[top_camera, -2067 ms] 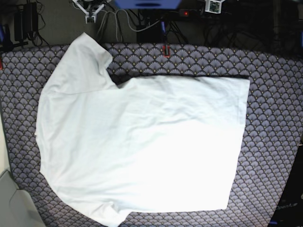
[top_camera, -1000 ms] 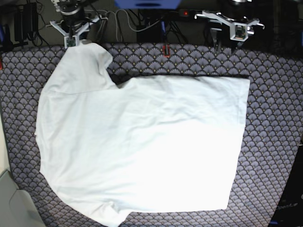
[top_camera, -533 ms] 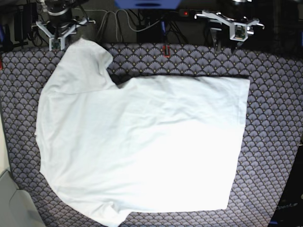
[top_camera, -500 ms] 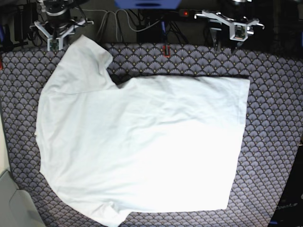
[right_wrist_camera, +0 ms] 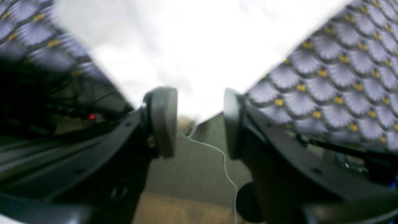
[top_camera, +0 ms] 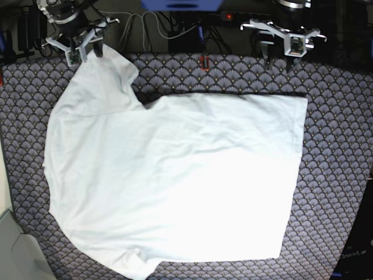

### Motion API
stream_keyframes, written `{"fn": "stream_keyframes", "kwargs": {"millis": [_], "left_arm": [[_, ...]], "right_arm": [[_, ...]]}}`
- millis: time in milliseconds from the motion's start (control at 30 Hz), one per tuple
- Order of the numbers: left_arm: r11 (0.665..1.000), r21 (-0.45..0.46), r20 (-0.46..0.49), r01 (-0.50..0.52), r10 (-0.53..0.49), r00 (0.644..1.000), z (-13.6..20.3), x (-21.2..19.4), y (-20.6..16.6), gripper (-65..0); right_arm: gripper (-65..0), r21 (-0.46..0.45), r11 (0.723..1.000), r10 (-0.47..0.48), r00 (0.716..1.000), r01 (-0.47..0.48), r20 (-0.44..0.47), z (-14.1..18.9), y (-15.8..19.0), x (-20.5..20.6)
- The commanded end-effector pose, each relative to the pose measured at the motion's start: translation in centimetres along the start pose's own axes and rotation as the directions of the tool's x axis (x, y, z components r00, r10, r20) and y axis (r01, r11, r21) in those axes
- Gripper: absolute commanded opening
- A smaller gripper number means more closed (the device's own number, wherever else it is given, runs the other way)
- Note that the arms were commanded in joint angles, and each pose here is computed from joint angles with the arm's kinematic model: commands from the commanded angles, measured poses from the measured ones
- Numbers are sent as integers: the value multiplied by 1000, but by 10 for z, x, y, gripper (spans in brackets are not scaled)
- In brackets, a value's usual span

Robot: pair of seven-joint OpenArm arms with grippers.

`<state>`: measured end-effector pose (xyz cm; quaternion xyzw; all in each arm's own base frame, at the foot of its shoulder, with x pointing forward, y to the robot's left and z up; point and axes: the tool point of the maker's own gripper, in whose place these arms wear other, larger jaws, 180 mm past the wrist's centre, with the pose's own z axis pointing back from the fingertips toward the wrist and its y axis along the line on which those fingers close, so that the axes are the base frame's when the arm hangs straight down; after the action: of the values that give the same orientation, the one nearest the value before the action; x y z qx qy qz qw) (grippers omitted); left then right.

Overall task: Fold the T-shirt properly
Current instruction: 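Lower both grippers toward the shoulder corners of the white T-shirt, then close both grippers on the shirt's shoulder edges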

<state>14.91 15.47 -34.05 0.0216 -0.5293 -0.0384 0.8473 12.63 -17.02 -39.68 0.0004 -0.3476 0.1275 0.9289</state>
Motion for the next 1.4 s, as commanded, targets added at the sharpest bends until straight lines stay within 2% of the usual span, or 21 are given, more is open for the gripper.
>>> {"fn": "stream_keyframes", "kwargs": {"millis": [0, 167, 433, 500, 600, 733, 933, 1167, 1367], "left_arm": [[1000, 5, 42, 2, -2, 999, 0, 11, 2, -373], [998, 59, 65, 16, -20, 998, -8, 17, 21, -373], [988, 153, 150, 37, -60, 987, -23, 45, 55, -372], [984, 176, 133, 34, -58, 989, -28, 42, 64, -330], [978, 206, 120, -42, 18, 993, -34, 42, 82, -229], [952, 242, 97, -186, 167, 981, -42, 28, 106, -214], [964, 159, 41, -213, 210, 977, -73, 12, 101, -214], [955, 169, 36, -243, 241, 970, -97, 4, 105, -214], [947, 180, -1, -266, 271, 963, -114, -12, 109, -214]], "right_arm": [[-370, 5, 1000, 8, 999, -8, 42, 1, -1, 12], [-344, 3, 1000, 8, 999, -8, 51, 0, -2, 16], [-343, -3, 1000, 11, 998, -11, 67, -3, -5, 22], [-343, -5, 1000, 13, 997, -13, 73, -4, -6, 24], [-343, -6, 1000, 15, 997, -15, 77, -5, -7, 26], [-343, -25, 1000, 11, 997, -10, 72, -4, -13, 24], [-344, -41, 999, 14, 996, -11, 84, -5, -20, 29], [-345, -56, 998, 14, 999, -12, 29, -10, -26, 27], [-345, -57, 998, 14, 1000, -13, 28, -11, -27, 28]]}}
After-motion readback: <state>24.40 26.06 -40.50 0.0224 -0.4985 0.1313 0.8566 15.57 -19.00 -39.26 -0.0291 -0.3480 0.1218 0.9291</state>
